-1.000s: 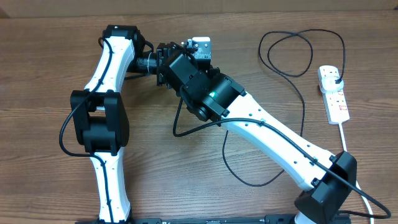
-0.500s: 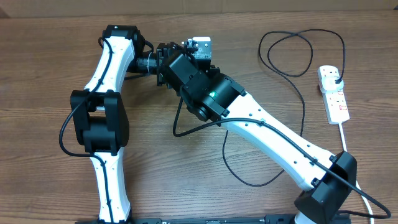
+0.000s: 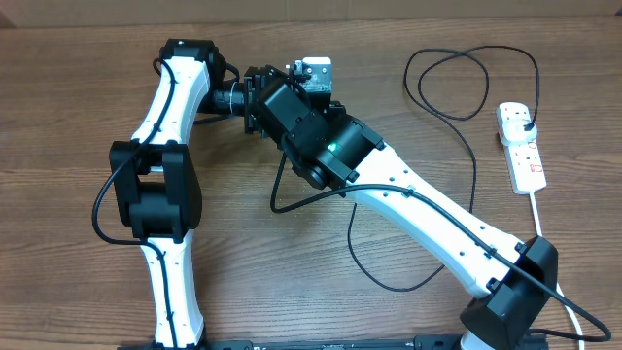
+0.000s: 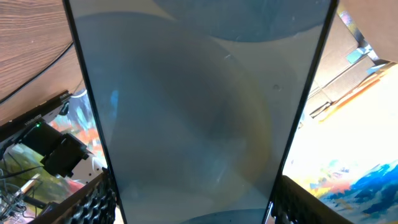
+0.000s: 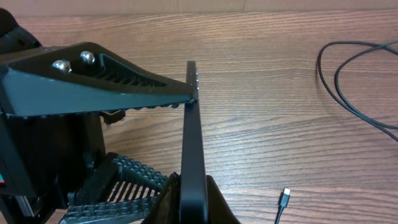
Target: Plug charger to phone and switch on socket
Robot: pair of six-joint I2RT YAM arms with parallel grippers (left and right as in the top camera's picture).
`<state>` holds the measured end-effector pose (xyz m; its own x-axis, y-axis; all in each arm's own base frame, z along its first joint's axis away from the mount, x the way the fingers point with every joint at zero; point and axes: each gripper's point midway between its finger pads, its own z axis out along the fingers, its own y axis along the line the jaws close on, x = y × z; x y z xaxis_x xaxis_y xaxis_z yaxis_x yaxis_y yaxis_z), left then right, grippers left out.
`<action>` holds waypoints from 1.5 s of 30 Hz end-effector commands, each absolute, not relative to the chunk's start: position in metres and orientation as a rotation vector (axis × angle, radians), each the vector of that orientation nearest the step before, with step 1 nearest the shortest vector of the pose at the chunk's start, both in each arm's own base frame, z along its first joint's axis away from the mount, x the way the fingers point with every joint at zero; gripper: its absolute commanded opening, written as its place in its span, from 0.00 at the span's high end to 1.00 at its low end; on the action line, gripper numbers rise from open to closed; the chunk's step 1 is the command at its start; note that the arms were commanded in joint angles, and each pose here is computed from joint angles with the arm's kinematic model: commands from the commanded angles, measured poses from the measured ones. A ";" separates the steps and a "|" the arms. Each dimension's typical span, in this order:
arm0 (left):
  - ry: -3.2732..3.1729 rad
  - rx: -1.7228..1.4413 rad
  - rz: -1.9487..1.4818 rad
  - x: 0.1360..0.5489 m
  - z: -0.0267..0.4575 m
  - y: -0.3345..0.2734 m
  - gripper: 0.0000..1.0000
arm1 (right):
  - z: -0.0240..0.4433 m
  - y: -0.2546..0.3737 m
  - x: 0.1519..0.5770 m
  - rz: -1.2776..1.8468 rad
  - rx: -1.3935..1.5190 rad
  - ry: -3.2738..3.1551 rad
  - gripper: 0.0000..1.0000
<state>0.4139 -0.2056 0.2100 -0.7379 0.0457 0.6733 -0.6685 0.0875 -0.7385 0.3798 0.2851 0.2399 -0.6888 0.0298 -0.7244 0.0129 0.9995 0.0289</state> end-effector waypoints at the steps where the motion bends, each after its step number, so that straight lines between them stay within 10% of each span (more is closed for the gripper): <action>1: -1.809 0.572 1.774 0.418 0.224 -0.208 0.34 | 0.243 0.287 0.383 0.053 0.070 2.319 0.96; 10: -1.849 0.521 1.808 0.422 0.222 -0.209 0.00 | 0.247 0.289 0.385 0.126 0.209 2.299 0.96; 36: -2.029 0.441 1.778 0.434 0.200 -0.209 0.00 | 0.260 0.255 0.408 0.622 1.129 2.174 0.96; 45: -1.967 0.541 1.713 0.434 0.200 -0.209 0.17 | 0.258 0.253 0.411 0.773 1.480 2.059 0.96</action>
